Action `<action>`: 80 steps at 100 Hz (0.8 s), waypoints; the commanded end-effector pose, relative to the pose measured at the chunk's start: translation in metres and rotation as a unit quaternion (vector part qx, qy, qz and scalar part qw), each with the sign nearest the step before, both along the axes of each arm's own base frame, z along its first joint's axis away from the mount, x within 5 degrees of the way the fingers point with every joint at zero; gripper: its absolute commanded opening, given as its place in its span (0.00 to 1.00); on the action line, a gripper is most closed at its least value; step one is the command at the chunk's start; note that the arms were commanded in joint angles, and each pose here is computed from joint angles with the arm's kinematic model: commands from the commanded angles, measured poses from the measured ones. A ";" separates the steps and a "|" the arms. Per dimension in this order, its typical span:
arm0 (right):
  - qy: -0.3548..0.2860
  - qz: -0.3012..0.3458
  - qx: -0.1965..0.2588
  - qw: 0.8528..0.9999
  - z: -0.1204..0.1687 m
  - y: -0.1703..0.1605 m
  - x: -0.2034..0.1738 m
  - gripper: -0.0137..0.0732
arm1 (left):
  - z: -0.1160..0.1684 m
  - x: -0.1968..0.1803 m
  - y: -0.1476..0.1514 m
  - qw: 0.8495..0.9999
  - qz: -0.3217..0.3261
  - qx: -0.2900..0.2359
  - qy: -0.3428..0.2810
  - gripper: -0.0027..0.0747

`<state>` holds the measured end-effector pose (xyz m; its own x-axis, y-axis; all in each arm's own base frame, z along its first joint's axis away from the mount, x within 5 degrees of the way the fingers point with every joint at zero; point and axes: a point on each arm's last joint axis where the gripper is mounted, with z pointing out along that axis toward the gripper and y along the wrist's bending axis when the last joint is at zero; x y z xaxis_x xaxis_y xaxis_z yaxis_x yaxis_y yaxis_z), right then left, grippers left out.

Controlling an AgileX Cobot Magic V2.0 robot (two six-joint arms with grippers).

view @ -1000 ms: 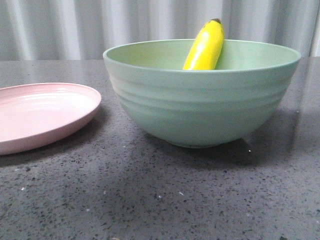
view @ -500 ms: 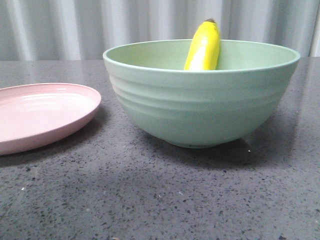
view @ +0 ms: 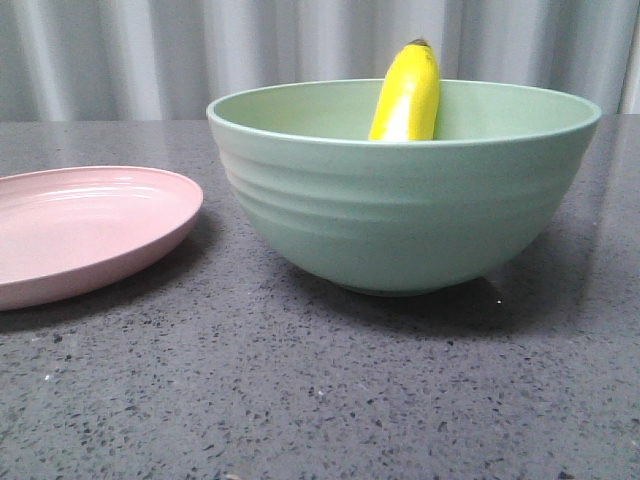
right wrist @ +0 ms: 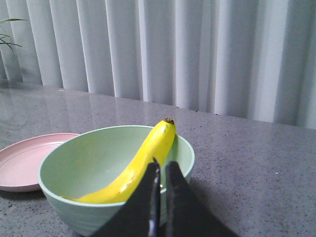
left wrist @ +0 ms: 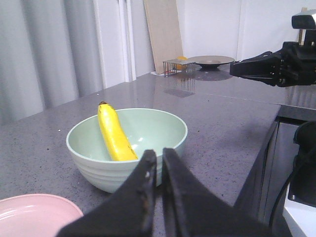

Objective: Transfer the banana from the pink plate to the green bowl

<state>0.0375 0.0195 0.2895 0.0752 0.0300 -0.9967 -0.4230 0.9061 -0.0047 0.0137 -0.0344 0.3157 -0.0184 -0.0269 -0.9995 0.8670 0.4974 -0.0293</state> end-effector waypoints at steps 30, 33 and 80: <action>-0.046 -0.011 0.012 0.999 0.006 -0.002 -0.001 0.07 | -0.038 0.001 0.001 1.000 0.005 -0.016 -0.004 0.01; -0.046 -0.011 0.012 0.999 0.006 -0.002 -0.001 0.07 | -0.042 0.002 0.000 1.000 0.005 -0.011 -0.001 0.01; -0.046 -0.011 0.012 0.999 0.006 -0.002 -0.001 0.07 | -0.083 0.020 -0.007 0.994 0.081 -0.008 -0.070 0.01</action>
<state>0.0375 0.0194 0.2805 0.0691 0.0276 -0.9972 -0.4225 0.9064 -0.0042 0.0280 -0.0440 0.2168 -0.0318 0.0680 -0.9972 0.8261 0.5634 0.0121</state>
